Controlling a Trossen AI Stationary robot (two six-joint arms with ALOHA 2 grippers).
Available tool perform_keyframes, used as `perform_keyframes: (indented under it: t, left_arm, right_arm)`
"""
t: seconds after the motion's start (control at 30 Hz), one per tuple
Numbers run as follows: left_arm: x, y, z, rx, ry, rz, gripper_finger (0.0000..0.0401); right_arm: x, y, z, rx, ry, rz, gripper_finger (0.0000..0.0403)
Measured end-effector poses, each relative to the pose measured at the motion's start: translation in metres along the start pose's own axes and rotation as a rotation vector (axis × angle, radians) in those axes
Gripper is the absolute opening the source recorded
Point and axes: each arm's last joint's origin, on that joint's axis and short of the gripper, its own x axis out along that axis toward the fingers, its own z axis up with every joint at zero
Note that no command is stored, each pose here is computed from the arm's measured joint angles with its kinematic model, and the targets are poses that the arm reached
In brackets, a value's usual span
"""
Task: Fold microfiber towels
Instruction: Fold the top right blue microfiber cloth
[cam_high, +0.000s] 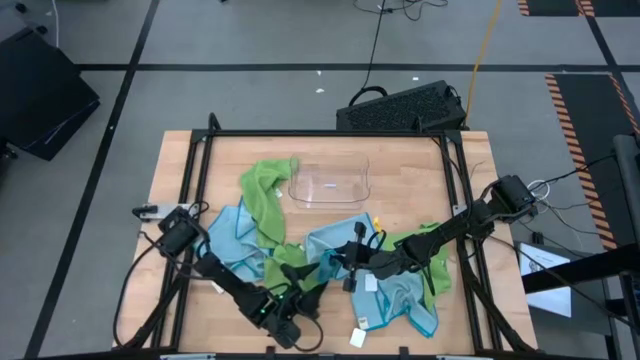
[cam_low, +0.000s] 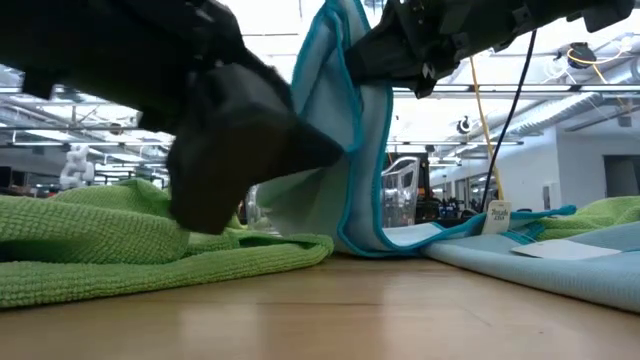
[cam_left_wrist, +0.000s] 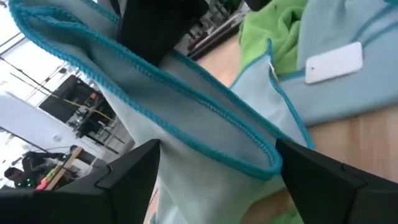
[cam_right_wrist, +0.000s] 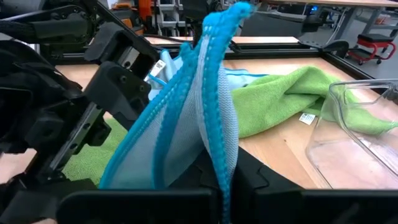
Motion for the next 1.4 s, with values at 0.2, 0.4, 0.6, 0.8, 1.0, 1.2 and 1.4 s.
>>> perform_keyframes:
  t: [0.2,0.4,0.6,0.8,1.0,1.2,1.4]
  left_arm:
    - [0.003,0.000,-0.003,-0.024,0.013,-0.009,0.0307]
    - [0.000,-0.002,-0.007,-0.038,0.024,-0.060,0.0226]
    - [0.000,-0.002,-0.013,-0.075,0.046,-0.061,0.0144]
    - [-0.008,0.000,-0.009,-0.062,0.032,-0.070,0.0037]
    - [-0.029,0.018,0.013,-0.052,-0.012,-0.054,0.0007]
    - [-0.043,0.064,0.041,-0.041,-0.026,-0.035,0.0004]
    - [-0.052,0.134,0.068,-0.043,-0.027,0.112,0.0003]
  right_arm:
    - [0.000,0.000,0.000,0.000,0.000,0.000,0.0003]
    - [0.000,0.000,0.000,0.000,0.001,0.001,0.0003]
    - [0.000,0.000,0.000,0.000,0.001,0.001,0.0004]
    - [0.000,0.000,0.000,-0.002,0.010,0.034,0.0004]
    - [0.002,0.000,-0.002,-0.053,0.038,0.096,0.0004]
    - [-0.001,-0.008,0.010,-0.079,0.013,0.136,0.0004]
    - [-0.015,-0.027,0.043,-0.127,-0.090,0.099,0.0004]
